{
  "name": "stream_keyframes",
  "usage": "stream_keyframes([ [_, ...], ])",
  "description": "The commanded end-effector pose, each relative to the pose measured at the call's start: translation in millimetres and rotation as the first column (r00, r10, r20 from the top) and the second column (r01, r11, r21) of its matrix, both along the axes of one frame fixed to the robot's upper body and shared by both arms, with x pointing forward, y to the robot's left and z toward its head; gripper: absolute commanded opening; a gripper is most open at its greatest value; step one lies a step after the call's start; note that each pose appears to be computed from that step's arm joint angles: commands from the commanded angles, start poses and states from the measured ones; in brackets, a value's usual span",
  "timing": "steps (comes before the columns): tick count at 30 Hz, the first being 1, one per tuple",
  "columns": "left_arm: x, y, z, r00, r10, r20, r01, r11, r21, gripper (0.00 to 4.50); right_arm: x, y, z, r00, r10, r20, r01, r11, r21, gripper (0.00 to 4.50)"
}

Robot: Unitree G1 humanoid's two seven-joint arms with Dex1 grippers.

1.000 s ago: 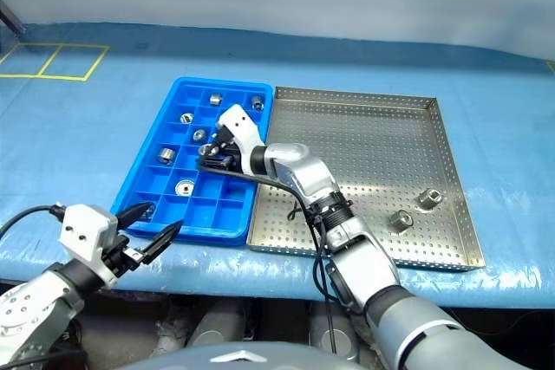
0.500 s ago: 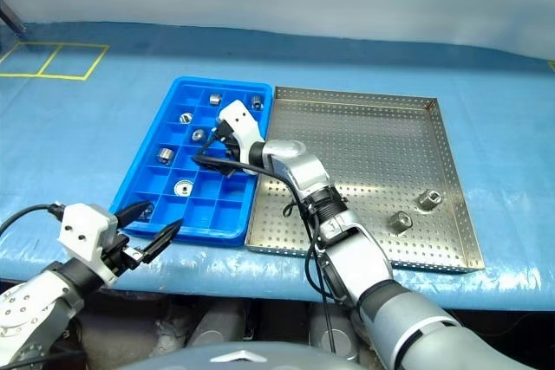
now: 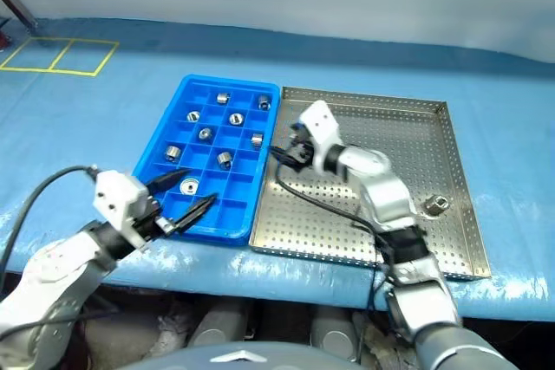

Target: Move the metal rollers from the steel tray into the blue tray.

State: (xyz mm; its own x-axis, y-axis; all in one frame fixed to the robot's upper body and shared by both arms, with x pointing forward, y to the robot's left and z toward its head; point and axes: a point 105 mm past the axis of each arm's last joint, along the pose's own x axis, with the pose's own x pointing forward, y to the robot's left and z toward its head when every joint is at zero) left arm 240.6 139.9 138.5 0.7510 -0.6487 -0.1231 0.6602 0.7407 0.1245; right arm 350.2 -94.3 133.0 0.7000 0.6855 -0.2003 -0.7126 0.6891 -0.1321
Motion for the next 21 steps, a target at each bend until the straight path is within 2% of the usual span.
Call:
stream_keyframes([
  [1, 9, -18, -1, 0.994, -0.112, 0.002, 0.112, 0.994, 0.009, 3.86, -17, -34, 24, 0.992, -0.091, 0.089, 0.095, 0.994, -0.048, 3.99],
  [6, 21, -35, -2, 0.973, -0.229, 0.002, 0.229, 0.973, 0.028, 3.86, -35, -83, 20, 0.960, -0.266, 0.085, 0.275, 0.952, -0.133, 3.99],
  [10, 28, -54, -2, 0.943, -0.333, 0.002, 0.333, 0.942, 0.032, 3.86, -50, -103, 12, 0.941, -0.332, 0.071, 0.339, 0.918, -0.204, 3.99],
  [13, 31, -69, -4, 0.918, -0.396, 0.001, 0.396, 0.918, 0.032, 3.86, -60, -107, 3, 0.934, -0.356, 0.029, 0.354, 0.911, -0.210, 3.99],
  [21, 32, -94, -8, 0.874, -0.486, 0.003, 0.486, 0.874, 0.014, 3.86, -55, -143, -14, 0.818, -0.575, -0.005, 0.562, 0.801, -0.207, 3.99],
])
